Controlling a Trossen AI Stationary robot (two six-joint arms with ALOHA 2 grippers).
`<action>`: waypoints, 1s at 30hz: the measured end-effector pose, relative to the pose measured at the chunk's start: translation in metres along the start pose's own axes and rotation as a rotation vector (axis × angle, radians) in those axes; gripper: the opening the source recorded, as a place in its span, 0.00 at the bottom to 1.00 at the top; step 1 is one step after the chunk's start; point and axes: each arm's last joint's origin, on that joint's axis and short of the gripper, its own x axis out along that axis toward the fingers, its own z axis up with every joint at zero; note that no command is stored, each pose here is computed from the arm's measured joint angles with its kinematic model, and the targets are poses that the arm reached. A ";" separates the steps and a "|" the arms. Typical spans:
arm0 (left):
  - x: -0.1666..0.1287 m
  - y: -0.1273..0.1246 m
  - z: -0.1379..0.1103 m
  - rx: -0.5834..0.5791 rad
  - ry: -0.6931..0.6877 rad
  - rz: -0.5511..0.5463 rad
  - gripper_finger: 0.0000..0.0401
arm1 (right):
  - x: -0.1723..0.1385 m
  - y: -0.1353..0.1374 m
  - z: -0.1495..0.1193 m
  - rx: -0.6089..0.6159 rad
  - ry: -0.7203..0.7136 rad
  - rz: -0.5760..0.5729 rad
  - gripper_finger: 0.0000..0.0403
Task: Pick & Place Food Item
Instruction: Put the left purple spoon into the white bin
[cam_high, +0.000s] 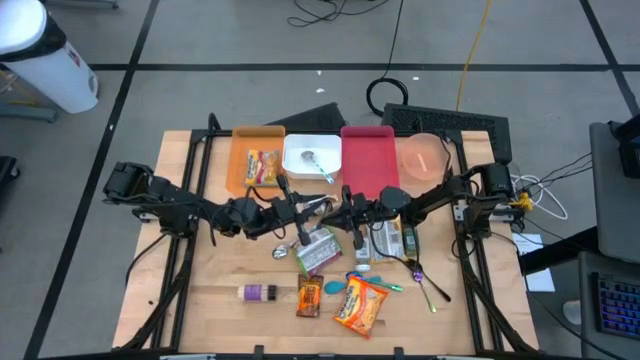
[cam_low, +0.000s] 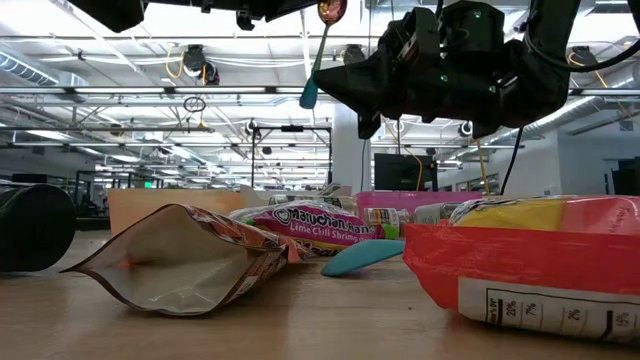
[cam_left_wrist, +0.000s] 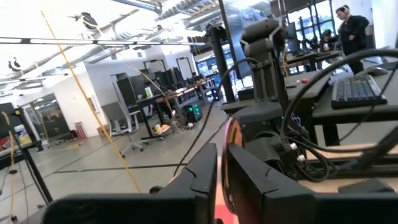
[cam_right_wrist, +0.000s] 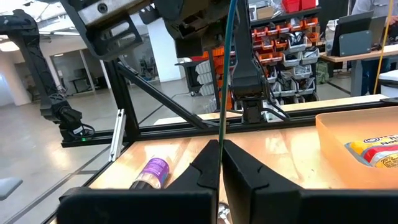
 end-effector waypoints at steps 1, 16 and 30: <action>0.000 0.000 0.000 -0.002 0.002 -0.003 0.15 | 0.000 -0.001 0.000 -0.001 0.000 -0.002 0.00; 0.000 0.001 0.001 -0.037 0.001 0.001 0.53 | -0.001 -0.006 0.000 0.001 0.008 -0.021 0.00; -0.032 0.003 0.036 0.017 0.086 0.045 0.53 | -0.009 -0.013 0.015 -0.003 0.081 -0.020 0.00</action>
